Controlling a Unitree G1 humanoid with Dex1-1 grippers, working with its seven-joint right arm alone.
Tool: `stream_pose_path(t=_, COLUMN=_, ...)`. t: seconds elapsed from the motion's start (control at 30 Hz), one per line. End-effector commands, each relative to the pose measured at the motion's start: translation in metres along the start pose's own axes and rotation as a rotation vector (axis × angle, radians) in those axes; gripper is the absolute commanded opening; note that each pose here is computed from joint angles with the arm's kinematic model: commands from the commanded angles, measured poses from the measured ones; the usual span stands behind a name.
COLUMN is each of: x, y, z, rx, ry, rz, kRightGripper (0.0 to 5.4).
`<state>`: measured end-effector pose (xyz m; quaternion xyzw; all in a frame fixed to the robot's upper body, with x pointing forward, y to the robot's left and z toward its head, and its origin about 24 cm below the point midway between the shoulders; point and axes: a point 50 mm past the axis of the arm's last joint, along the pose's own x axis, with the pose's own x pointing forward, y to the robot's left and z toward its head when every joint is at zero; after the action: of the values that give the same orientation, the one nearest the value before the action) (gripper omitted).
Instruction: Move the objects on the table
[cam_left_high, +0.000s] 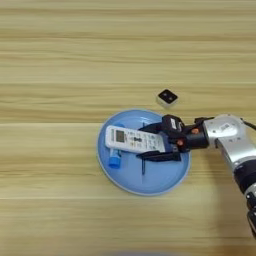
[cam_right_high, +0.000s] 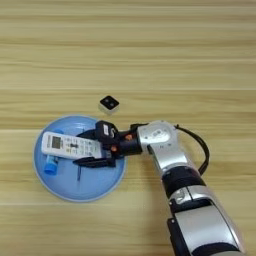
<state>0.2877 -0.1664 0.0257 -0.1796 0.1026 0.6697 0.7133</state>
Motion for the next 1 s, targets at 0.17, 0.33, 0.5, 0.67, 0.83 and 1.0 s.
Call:
stream_pose_path(t=0.17, x=-0.020, y=-0.037, z=0.051, rx=-0.091, ry=-0.208, rz=-0.154, kRightGripper=2.91)
stream_pose_path(t=0.33, x=-0.031, y=-0.055, z=0.063, rx=-0.057, ry=-0.289, rz=-0.302, kRightGripper=2.90)
stream_pose_path(t=0.5, x=-0.045, y=-0.069, z=0.072, rx=-0.047, ry=-0.327, rz=-0.432, kRightGripper=2.90)
stream_pose_path(t=0.67, x=-0.061, y=-0.081, z=0.078, rx=-0.050, ry=-0.332, rz=-0.545, kRightGripper=2.90)
stream_pose_path(t=0.83, x=-0.076, y=-0.088, z=0.081, rx=-0.054, ry=-0.321, rz=-0.628, kRightGripper=2.90)
stream_pose_path(t=1.0, x=-0.091, y=-0.091, z=0.084, rx=-0.073, ry=-0.300, rz=-0.690, kRightGripper=2.90)
